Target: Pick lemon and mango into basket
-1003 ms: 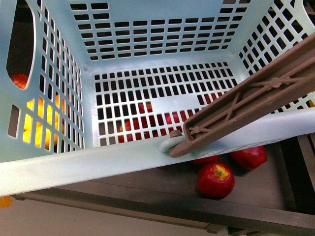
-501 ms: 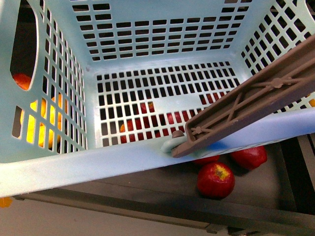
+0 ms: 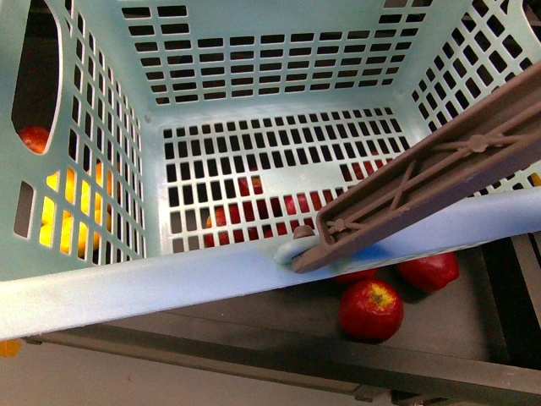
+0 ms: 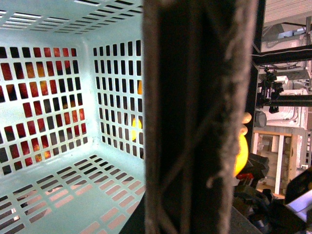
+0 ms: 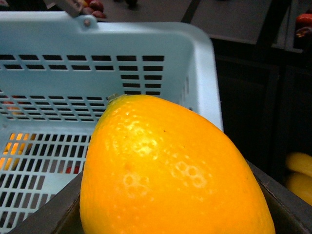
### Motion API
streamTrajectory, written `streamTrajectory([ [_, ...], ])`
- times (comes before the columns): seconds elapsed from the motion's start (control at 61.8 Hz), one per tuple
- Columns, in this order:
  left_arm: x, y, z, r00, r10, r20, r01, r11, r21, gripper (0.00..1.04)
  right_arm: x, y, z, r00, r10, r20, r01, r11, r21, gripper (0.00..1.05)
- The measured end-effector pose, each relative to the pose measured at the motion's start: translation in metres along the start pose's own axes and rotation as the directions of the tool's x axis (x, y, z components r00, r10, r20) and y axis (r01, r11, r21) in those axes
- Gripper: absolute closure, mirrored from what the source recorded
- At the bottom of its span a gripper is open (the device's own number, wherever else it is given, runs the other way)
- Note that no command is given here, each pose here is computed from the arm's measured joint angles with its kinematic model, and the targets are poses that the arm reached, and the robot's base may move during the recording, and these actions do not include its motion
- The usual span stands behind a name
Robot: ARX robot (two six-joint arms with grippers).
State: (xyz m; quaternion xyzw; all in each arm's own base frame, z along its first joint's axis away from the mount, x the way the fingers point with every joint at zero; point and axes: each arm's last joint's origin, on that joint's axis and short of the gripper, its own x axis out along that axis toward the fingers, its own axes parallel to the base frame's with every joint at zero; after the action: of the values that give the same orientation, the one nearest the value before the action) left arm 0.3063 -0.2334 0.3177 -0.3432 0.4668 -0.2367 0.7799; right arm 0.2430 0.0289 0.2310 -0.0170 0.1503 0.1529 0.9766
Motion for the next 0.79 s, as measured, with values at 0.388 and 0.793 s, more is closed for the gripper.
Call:
streamTrajectory([
  [0.388, 0.0, 0.0, 0.0, 1.0, 0.0, 0.0, 0.0, 1.0, 0.0, 1.0, 0.012, 0.015, -0.009, 1.0, 0.009, -0.027, -0.01, 1.0, -0.029, 0.07],
  [0.793, 0.001, 0.001, 0.0, 1.0, 0.006, 0.005, -0.006, 1.0, 0.01, 1.0, -0.031, -0.023, 0.002, 0.946, -0.313, 0.085, 0.302, 0.946, 0.121, 0.14],
])
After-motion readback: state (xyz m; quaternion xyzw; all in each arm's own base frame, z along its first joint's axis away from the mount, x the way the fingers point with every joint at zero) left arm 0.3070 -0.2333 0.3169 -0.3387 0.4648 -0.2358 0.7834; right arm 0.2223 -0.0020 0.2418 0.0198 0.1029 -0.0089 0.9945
